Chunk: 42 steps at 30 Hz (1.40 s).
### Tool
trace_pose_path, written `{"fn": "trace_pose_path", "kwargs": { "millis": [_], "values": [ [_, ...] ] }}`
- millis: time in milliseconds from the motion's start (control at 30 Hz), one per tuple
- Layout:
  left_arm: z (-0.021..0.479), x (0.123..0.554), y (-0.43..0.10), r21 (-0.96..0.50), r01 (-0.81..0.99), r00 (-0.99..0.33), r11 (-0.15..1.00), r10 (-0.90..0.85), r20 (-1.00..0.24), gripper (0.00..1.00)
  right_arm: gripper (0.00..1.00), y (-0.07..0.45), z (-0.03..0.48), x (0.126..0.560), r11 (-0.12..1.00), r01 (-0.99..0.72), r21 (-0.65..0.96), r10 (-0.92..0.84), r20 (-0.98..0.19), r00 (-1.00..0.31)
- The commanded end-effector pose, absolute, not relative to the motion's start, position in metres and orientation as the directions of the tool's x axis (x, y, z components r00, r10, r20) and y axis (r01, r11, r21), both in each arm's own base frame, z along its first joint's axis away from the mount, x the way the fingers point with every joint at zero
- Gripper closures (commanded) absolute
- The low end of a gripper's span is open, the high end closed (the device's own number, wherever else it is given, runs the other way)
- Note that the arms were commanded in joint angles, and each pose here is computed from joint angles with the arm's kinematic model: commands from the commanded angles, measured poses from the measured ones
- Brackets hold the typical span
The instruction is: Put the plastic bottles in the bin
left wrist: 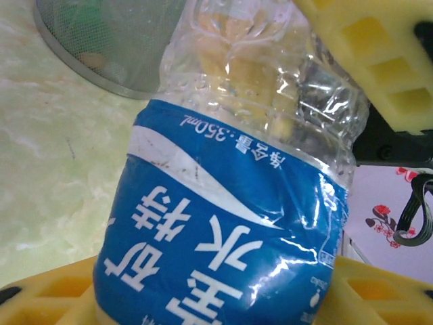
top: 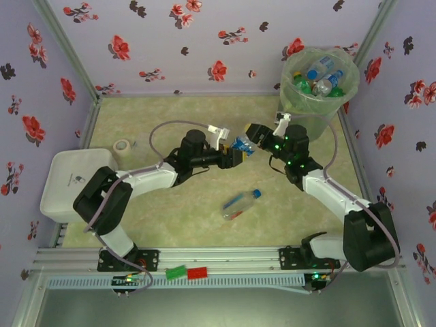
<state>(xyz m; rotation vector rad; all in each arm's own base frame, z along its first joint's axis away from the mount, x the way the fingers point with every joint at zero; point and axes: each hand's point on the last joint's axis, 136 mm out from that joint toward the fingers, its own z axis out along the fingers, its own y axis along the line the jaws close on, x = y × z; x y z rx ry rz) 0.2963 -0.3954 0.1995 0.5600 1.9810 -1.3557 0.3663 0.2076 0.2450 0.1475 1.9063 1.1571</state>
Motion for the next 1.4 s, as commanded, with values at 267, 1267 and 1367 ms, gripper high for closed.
{"fn": "trace_pose_path", "kwargs": {
  "millis": [267,1267,1367],
  "values": [
    [0.261,0.304,-0.392,-0.534,0.767,-0.544,0.355,-0.081,-0.835,0.13,0.56,0.213,0.241,0.364,0.636,-0.31,0.706,0.441,-0.663,-0.605],
    [0.185,0.313,-0.257,-0.544,0.428,-0.585,0.722,-0.237,-0.775,0.0,0.55,0.003,0.458,0.467,0.841,0.017,0.541,0.541,-0.839,-0.057],
    [0.177,0.308,-0.261,-0.549,0.433,-0.603,0.714,-0.224,-0.766,0.0,0.55,-0.019,0.462,0.474,0.827,0.075,0.557,0.559,-0.829,0.005]
  ]
}}
